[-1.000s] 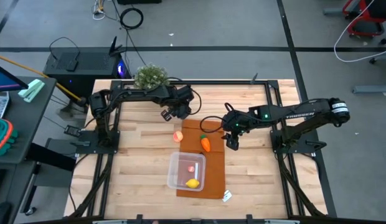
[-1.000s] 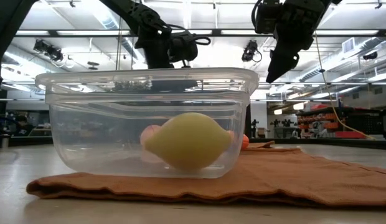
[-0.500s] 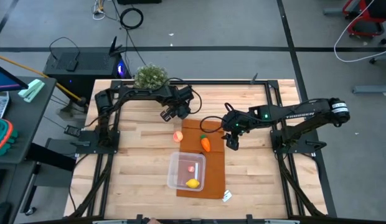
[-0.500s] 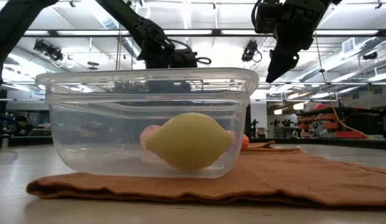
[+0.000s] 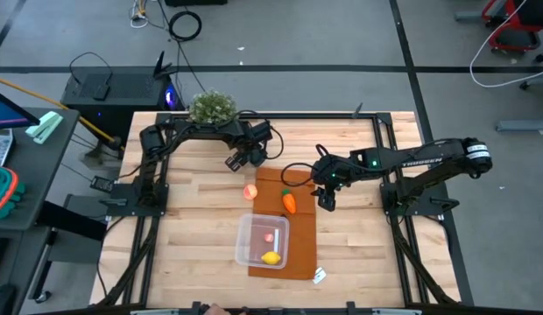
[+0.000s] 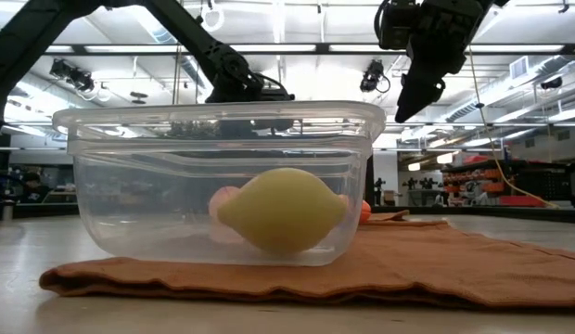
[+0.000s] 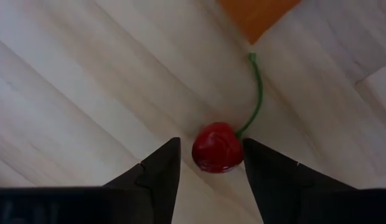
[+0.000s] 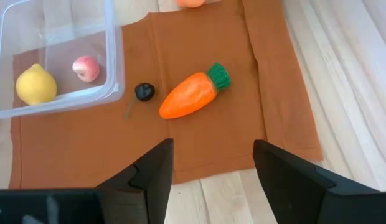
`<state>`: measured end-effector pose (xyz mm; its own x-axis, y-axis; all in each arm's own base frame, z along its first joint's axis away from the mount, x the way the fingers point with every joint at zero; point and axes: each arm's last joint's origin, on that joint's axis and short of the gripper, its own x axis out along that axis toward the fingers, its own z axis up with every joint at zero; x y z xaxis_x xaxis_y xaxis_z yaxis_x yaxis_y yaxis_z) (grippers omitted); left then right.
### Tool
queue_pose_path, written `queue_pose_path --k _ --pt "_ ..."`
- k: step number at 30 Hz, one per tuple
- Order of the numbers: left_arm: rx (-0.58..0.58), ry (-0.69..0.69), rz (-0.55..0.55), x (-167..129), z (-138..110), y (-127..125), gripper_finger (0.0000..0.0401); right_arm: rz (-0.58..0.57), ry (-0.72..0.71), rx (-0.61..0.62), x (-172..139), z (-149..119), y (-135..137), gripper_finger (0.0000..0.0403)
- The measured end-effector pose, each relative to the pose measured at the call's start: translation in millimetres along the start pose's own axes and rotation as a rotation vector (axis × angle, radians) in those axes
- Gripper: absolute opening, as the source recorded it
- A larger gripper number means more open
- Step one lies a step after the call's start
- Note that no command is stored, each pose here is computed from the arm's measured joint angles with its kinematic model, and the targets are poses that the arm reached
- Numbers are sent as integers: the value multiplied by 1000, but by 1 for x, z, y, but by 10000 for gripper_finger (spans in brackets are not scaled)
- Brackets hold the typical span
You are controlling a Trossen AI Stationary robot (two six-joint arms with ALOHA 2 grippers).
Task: Pick and placing Produce into tupperware
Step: Put the red cherry into the transparent bin
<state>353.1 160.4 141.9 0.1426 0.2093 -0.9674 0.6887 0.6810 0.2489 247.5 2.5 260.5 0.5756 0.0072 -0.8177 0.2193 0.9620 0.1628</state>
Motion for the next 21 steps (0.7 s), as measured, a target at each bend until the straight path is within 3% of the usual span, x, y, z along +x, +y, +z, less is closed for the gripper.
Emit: queue_pose_path --k 21 --pt "4 -31 -16 -1 3 -1 109 0 1 6 0 0 0 190"
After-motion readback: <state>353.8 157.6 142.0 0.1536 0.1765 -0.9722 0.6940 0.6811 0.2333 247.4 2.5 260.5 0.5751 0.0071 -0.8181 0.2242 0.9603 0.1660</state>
